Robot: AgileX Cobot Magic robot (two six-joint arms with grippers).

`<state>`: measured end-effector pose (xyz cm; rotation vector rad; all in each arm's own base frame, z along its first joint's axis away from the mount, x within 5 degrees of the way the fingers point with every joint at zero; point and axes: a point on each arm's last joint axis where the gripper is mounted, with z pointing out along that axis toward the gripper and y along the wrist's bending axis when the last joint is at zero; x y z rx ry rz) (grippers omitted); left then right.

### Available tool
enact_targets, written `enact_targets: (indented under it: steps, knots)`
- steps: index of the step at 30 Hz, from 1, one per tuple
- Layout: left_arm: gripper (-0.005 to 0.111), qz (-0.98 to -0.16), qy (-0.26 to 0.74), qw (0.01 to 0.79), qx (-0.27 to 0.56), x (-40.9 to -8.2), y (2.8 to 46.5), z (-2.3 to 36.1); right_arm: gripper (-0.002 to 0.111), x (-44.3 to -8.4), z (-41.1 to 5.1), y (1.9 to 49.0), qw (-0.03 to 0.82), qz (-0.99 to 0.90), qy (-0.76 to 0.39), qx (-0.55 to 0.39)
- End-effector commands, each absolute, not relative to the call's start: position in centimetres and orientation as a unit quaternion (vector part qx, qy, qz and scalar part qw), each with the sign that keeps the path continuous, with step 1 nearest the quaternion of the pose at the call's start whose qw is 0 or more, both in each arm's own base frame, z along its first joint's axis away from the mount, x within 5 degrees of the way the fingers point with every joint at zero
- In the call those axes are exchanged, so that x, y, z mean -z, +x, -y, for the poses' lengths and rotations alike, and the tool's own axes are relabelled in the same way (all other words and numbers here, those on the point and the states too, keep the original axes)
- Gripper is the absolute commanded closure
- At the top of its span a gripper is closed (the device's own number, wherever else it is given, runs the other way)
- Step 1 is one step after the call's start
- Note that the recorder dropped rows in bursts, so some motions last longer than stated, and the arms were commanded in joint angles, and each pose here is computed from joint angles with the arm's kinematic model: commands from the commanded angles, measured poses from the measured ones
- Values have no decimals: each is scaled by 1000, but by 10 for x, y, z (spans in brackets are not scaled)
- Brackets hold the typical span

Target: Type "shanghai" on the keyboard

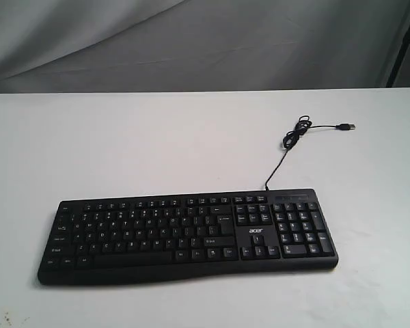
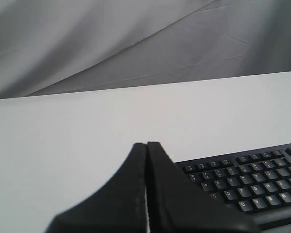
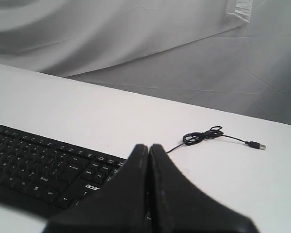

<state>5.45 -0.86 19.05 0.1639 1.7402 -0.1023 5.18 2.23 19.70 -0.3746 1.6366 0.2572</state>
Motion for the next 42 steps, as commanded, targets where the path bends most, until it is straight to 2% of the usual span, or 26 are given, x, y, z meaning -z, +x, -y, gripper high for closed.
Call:
enact_targets:
  steps: [1,17,21,27,31,39,42]
  knots:
    - [107,-762,72,641,47,-190,54,9,108,-196,-22,52,662,-723,-163,-110]
    - [107,-762,72,641,47,-190,54,9,108,-199,-22,51,663,-722,-164,-109]
    - [107,-762,72,641,47,-190,54,9,108,-252,-20,47,705,-682,-156,-114]
    - [107,-762,72,641,47,-190,54,9,108,-297,-37,92,664,-721,-172,-100]
    - [107,-762,72,641,47,-190,54,9,108,-294,-64,121,594,-770,-160,-171]
    - [107,-762,72,641,47,-190,54,9,108,-254,-171,136,539,-722,-336,-274]
    - [107,-762,72,641,47,-190,54,9,108,-241,-208,141,478,-750,-366,-274]
